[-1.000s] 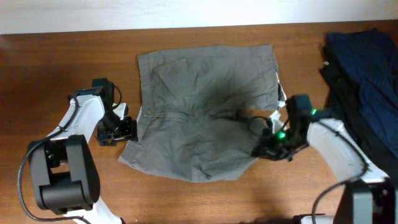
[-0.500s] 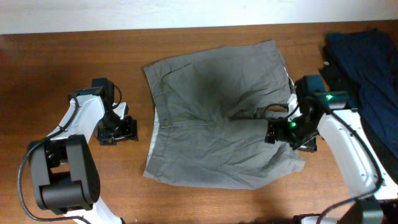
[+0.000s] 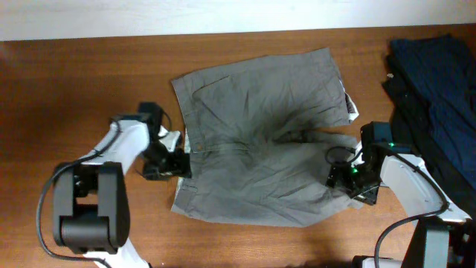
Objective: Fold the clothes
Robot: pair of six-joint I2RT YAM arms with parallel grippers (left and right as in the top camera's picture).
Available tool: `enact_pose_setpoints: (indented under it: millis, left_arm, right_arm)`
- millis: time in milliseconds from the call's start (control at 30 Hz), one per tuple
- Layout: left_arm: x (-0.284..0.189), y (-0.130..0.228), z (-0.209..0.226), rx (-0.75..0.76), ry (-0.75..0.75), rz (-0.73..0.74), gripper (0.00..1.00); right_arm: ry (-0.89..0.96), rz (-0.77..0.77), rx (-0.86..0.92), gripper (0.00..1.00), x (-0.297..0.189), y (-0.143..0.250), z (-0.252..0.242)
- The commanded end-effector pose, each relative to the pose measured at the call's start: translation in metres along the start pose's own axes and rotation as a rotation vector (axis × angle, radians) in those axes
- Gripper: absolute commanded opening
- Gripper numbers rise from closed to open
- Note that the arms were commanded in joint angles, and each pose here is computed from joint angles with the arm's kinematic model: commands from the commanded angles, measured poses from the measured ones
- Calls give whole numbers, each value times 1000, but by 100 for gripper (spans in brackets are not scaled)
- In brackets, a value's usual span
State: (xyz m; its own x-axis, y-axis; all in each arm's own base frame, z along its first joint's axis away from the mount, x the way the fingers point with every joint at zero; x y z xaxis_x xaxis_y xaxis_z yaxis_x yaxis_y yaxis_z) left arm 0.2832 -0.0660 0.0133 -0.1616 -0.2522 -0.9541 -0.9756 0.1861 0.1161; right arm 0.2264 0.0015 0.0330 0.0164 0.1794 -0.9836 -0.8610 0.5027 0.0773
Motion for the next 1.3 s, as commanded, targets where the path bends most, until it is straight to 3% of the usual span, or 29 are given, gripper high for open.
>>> enact_pose_setpoints:
  millis: [0,67,100,133,200,333,667,800,1067,1100,1200,1233,1267]
  left_arm:
    - [28,17,-10,-23,21,41,70]
    - [35,22,-10,-38,20,46,54]
    - [40,25,-10,-46,20,47,30]
    - [45,29,-9,-47,20,48,13]
    - [53,35,-1,-66,-12,51,1]
    - [42,47,55,-313,-284,59,1]
    - [10,74,155,-843,-226,-63,0]
    - [7,71,160,-777,-127,-102,0]
    - [9,64,151,-721,-102,-104,0]
    - [9,64,151,-721,-103,-104,0]
    - [9,64,151,-721,-103,-104,0]
    - [9,65,151,-721,-102,-103,0]
    - [9,65,151,-721,-102,-102,0]
  right_arm:
    - [-8,-4,-12,84,0,0,0]
    - [-28,8,-23,84,0,2,3]
    - [-51,15,-45,84,-1,3,7]
    - [-73,16,-70,84,-3,3,11]
    - [-90,-10,-96,84,-13,-5,18]
    - [-110,-62,-110,84,-43,-14,28]
    - [-82,20,-90,90,-29,4,18]
    - [-309,112,-207,77,-8,29,44]
    - [-509,21,-338,74,29,41,79]
    - [-518,5,-342,71,29,39,83]
    - [-573,-81,-357,47,23,23,104]
    - [-617,-125,-358,16,16,14,115]
    - [-648,-151,-372,4,9,8,122]
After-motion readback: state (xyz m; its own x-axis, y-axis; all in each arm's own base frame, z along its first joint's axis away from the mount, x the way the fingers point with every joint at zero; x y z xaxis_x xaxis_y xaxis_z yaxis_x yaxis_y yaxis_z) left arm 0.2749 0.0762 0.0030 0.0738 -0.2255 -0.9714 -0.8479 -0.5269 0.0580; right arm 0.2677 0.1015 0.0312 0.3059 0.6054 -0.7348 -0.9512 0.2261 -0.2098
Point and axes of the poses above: each gripper's point midway between its finger pads, its own x axis out along the fingers, its own z axis along the line the jaws close on, y = z × x, the point moved 1 cm from there along -x, back along the fingers, and after that the axes turned 6 degrees about x, right-handed, at the moved point
